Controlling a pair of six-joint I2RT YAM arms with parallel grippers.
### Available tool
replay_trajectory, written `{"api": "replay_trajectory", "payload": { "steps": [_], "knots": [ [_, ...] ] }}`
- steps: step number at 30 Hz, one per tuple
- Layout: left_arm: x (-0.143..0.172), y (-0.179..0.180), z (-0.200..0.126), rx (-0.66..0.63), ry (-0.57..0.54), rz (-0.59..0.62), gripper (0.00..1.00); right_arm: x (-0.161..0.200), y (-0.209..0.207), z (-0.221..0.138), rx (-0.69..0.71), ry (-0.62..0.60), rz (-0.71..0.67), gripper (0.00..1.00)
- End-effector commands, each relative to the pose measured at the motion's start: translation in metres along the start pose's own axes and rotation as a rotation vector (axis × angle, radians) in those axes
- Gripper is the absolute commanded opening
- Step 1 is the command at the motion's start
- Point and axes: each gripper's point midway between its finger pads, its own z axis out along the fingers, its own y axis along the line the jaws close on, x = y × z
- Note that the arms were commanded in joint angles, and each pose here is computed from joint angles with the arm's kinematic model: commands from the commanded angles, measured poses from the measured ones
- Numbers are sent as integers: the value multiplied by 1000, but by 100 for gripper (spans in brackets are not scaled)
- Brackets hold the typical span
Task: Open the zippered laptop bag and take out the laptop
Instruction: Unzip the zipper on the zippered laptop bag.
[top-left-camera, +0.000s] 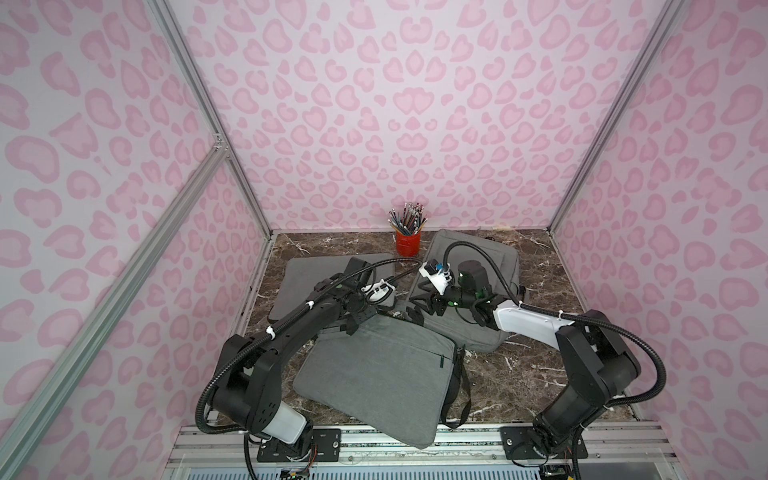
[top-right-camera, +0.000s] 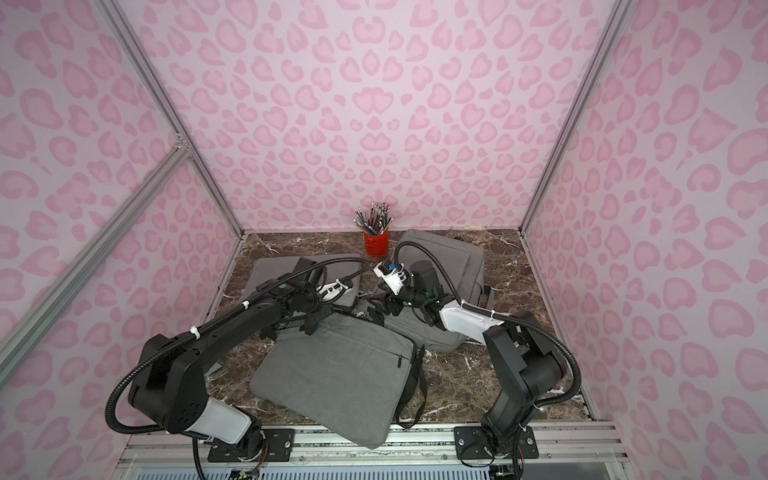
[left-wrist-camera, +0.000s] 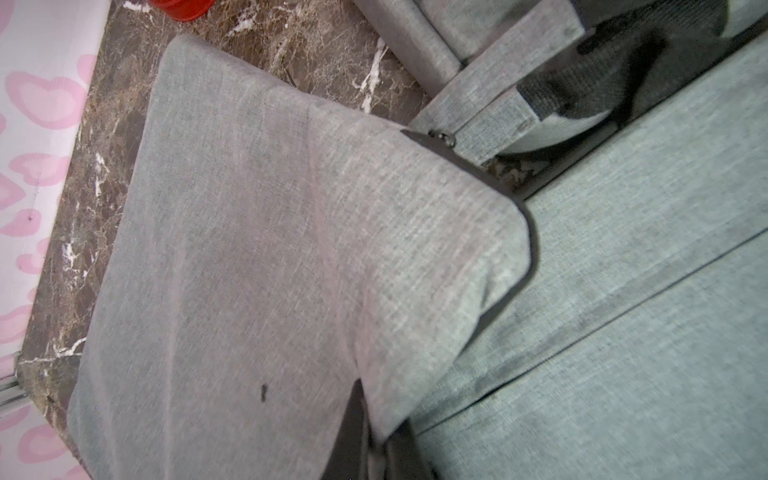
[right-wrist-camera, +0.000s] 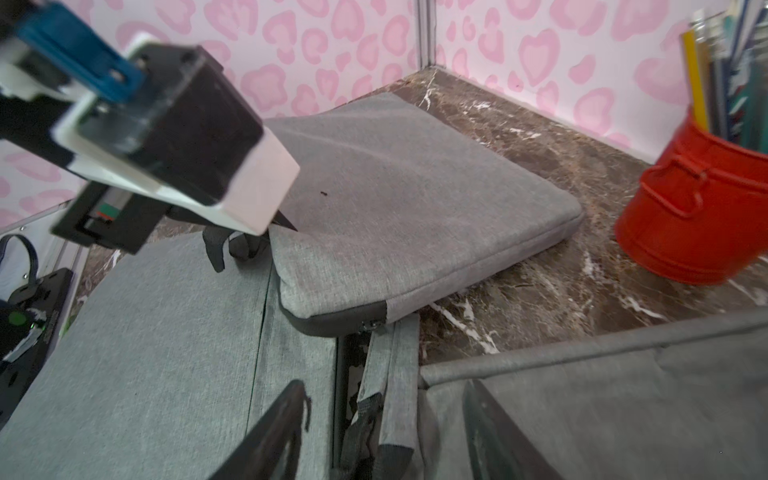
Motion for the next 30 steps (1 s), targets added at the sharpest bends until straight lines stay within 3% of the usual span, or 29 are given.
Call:
{"api": "replay_trajectory", "payload": {
  "steps": [1, 6, 20, 30],
  "knots": [
    [-10, 1, -8, 16, -52, 9, 2, 16, 14, 13, -128, 92, -36, 61],
    [-9, 2, -13, 22, -65, 8, 2, 33, 16, 34, -233, 182, -48, 55],
    [-11, 9, -32, 55, -105, 12, 2, 40, 32, 67, -423, 164, -66, 52],
    [-10, 8, -35, 68, -108, 17, 2, 22, 34, 81, -492, 128, -96, 54]
  ]
}}
